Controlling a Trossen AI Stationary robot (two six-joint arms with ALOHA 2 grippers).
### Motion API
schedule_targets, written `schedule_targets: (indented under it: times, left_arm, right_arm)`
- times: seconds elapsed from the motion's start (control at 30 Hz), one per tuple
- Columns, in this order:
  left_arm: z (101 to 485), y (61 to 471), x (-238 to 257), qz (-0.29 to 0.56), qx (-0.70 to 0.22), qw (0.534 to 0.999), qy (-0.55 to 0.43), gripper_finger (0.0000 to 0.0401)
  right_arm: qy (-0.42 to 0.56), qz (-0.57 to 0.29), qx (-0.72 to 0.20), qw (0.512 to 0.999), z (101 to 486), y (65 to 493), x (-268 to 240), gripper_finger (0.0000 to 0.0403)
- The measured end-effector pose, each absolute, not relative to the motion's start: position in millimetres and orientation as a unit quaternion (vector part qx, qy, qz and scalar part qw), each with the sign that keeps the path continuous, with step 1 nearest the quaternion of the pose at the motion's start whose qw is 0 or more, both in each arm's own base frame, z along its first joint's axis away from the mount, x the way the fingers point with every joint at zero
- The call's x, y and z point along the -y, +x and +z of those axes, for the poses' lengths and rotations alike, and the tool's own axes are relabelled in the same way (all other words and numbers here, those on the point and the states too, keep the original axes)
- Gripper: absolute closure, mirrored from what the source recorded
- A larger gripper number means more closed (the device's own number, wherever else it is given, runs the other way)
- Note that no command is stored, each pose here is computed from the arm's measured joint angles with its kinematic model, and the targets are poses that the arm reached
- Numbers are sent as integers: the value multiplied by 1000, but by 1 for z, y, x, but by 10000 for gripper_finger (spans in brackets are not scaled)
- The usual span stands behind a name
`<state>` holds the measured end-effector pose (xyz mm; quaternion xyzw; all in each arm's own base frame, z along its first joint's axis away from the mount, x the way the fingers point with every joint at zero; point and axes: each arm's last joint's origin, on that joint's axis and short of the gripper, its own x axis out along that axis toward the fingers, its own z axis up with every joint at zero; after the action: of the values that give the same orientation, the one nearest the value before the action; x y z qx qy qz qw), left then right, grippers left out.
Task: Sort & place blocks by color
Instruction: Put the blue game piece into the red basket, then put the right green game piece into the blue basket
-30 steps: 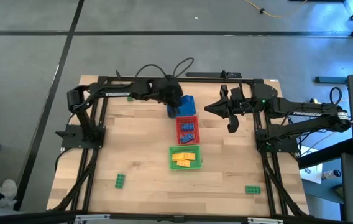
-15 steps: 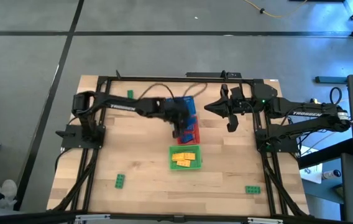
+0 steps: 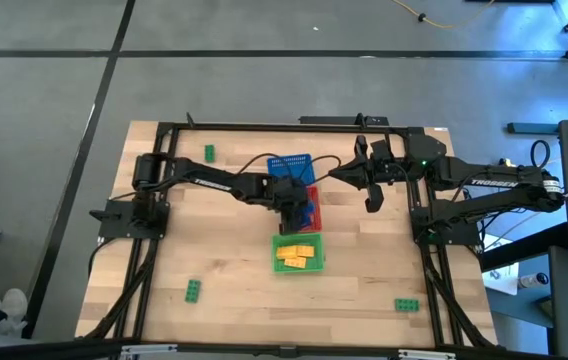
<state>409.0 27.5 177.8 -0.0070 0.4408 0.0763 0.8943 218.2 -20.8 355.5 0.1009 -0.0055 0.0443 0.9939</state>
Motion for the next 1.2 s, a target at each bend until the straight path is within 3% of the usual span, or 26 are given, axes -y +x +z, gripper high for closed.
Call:
schedule_targets:
  times: [0.47, 0.73, 1.2]
  left_arm:
    - [166, 411, -30, 74, -452, 889, 2, 271]
    - [167, 412, -30, 77, -450, 889, 17, 216]
    - [182, 407, -34, 68, -438, 896, 13, 208]
  right_arm:
    - [101, 44, 6, 994, 356, 218, 21, 402]
    - [100, 44, 6, 994, 356, 218, 21, 402]
    - [100, 44, 6, 994, 356, 218, 21, 402]
